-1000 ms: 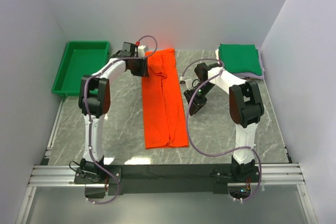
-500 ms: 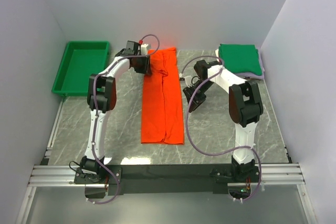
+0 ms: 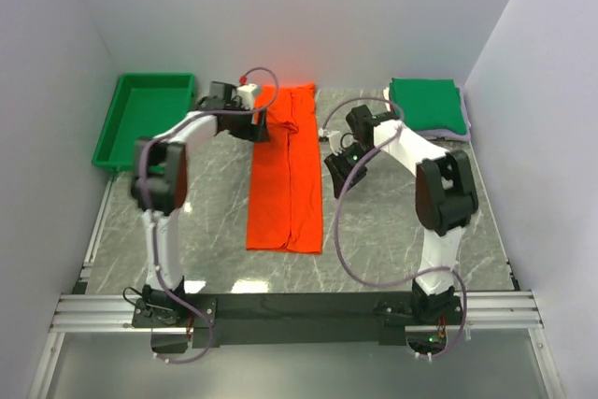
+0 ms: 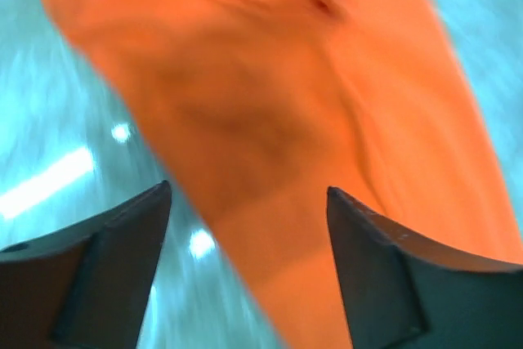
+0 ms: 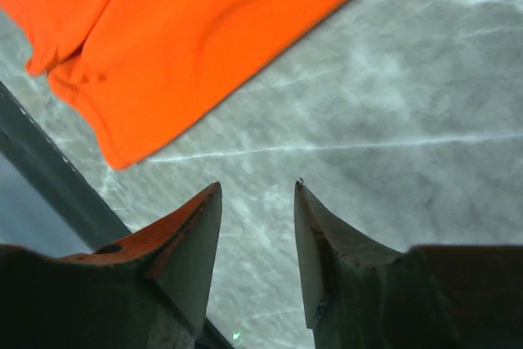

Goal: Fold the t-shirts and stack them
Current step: Fold the tshirt

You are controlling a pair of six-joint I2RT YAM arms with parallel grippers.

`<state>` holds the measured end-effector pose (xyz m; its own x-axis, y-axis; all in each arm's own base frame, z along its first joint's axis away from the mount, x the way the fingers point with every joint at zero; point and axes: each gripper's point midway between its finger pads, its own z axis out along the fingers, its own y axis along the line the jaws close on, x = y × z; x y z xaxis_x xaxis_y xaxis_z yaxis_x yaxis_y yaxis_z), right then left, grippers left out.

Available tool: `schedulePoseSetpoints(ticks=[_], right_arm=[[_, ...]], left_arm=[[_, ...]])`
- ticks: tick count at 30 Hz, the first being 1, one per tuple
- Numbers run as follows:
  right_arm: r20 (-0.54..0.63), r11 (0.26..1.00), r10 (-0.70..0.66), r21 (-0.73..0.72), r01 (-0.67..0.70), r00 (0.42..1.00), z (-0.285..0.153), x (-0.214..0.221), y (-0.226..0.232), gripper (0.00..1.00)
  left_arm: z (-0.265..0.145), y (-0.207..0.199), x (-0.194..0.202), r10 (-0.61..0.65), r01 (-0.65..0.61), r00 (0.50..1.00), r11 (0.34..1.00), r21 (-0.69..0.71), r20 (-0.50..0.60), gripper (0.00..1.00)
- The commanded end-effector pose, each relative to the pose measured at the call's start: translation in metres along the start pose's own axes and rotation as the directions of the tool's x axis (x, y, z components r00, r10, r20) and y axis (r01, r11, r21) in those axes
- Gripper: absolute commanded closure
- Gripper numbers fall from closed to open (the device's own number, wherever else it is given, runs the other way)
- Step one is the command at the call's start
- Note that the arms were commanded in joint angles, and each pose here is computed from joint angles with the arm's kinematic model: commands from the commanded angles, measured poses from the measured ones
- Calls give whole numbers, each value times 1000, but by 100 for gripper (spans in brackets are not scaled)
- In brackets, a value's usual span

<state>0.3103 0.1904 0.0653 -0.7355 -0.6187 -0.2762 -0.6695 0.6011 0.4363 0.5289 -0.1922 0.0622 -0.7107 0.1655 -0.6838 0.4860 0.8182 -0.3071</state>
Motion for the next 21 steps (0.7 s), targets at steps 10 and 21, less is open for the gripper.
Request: schedulePoseSetpoints(ticks=[10,21], right_arm=[[169,691,-715,315,651,678,-32,31,104,42],[131,453,-892,279,847,434,54,83,155,42]], left_arm=[[-221,-107,60,394,-441,890,870,219,230,21],[-227,-145,217,730,-775,632,586,237,261,25]])
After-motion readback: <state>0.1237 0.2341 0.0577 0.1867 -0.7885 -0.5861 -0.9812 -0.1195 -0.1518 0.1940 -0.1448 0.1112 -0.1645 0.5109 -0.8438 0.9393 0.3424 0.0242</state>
